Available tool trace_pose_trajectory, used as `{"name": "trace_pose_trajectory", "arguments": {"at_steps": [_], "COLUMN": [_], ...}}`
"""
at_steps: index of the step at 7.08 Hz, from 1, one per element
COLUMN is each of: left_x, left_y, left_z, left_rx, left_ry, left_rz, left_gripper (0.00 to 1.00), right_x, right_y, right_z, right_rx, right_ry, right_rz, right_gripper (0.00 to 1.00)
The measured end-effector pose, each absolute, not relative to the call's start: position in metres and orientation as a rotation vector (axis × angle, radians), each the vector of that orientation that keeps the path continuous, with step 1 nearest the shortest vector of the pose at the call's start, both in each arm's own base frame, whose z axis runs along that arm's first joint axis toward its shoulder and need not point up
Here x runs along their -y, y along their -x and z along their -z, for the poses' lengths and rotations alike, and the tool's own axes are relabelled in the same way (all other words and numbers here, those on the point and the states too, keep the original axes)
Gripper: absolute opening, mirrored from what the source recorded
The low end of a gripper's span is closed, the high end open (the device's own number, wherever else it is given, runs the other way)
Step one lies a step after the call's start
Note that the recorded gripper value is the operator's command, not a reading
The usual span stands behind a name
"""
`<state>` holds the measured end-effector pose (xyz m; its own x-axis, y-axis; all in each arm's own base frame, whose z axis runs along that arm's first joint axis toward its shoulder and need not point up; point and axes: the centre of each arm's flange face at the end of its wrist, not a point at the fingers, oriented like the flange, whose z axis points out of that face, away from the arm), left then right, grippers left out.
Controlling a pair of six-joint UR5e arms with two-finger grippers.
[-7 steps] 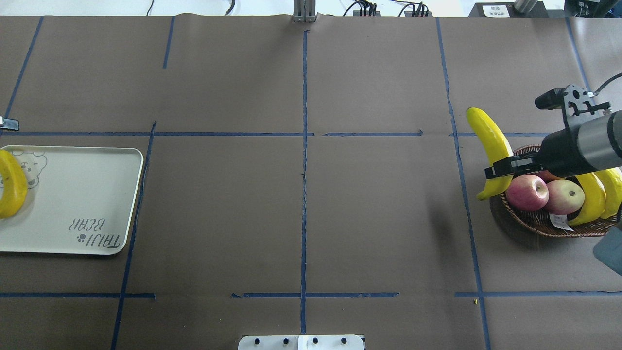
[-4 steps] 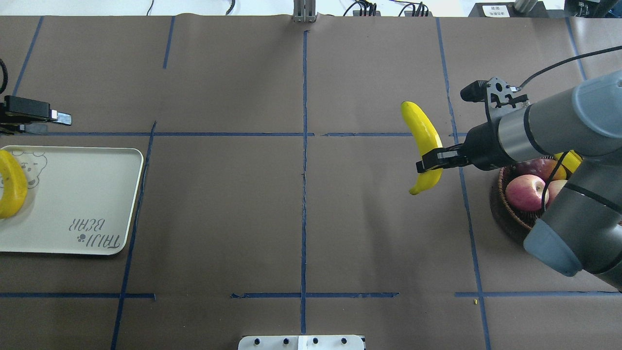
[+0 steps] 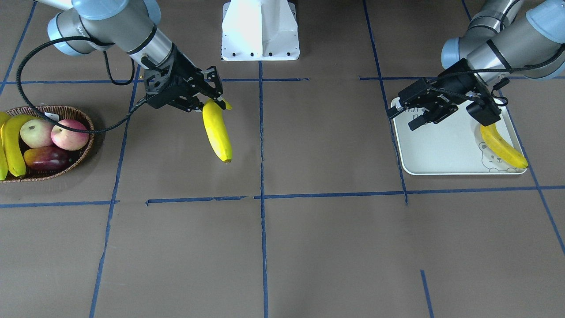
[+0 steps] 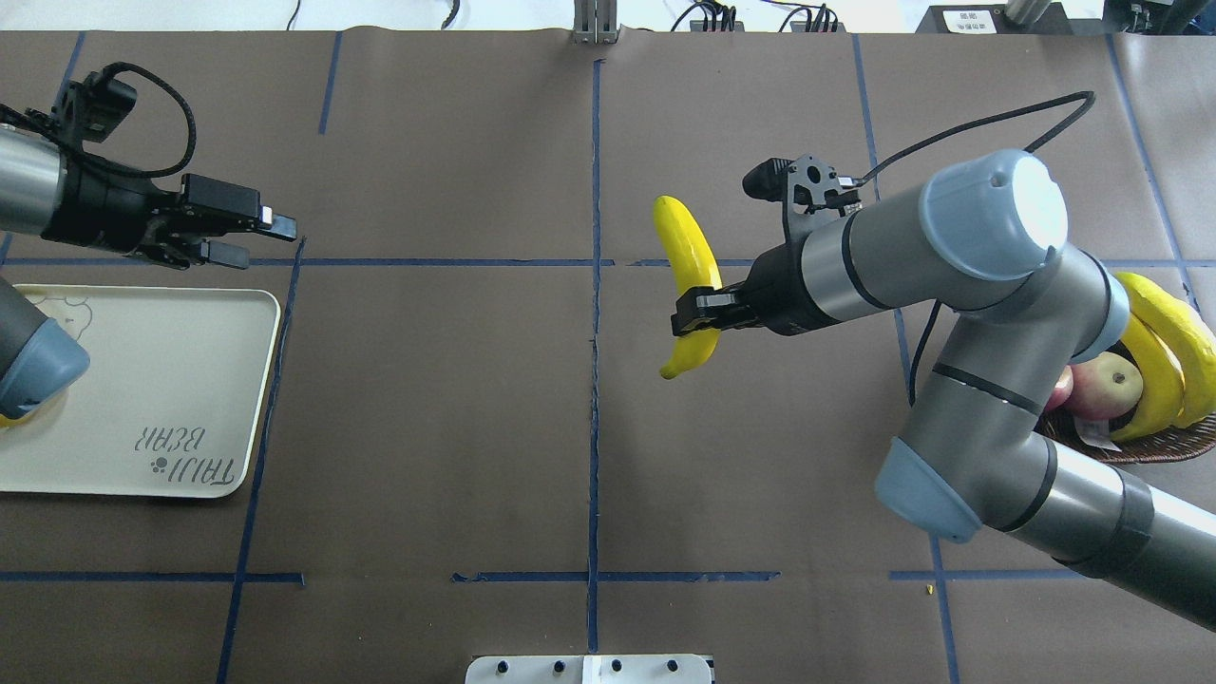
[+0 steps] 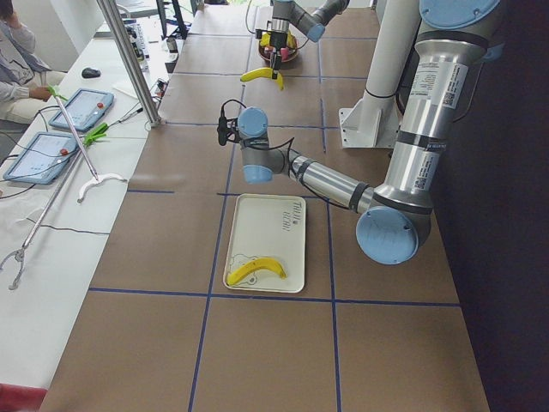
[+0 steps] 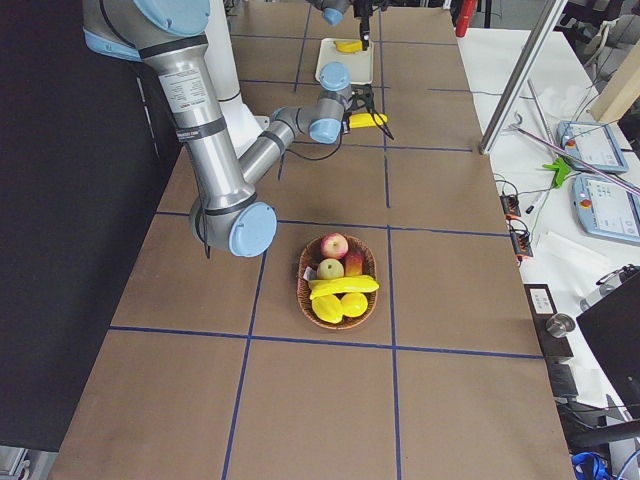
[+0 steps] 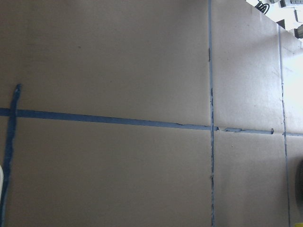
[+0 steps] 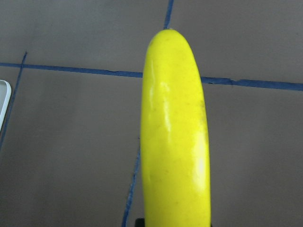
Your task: Transfer all bananas from basket to plate
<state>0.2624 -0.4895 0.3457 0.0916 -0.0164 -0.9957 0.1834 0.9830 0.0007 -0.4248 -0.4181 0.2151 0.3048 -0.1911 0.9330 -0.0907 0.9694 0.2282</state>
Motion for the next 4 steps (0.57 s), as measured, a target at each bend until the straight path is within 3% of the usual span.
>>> {"name": "trace_pose_trajectory", "arguments": {"at_steps": [4], "left_x": [0.485], "left_y": [-0.346], "left_z": [-0.248], "left_rx": [-1.603], "left_ry": [-0.109], "left_rz": [0.290], "left_gripper": [0.99], "right_x": [0.407], "right_y": [0.466], "right_z": [-0.164], "right_rx": [1.323], "right_ry": [-0.245], "right_rz": [-0.044], "right_gripper": [0.03]}}
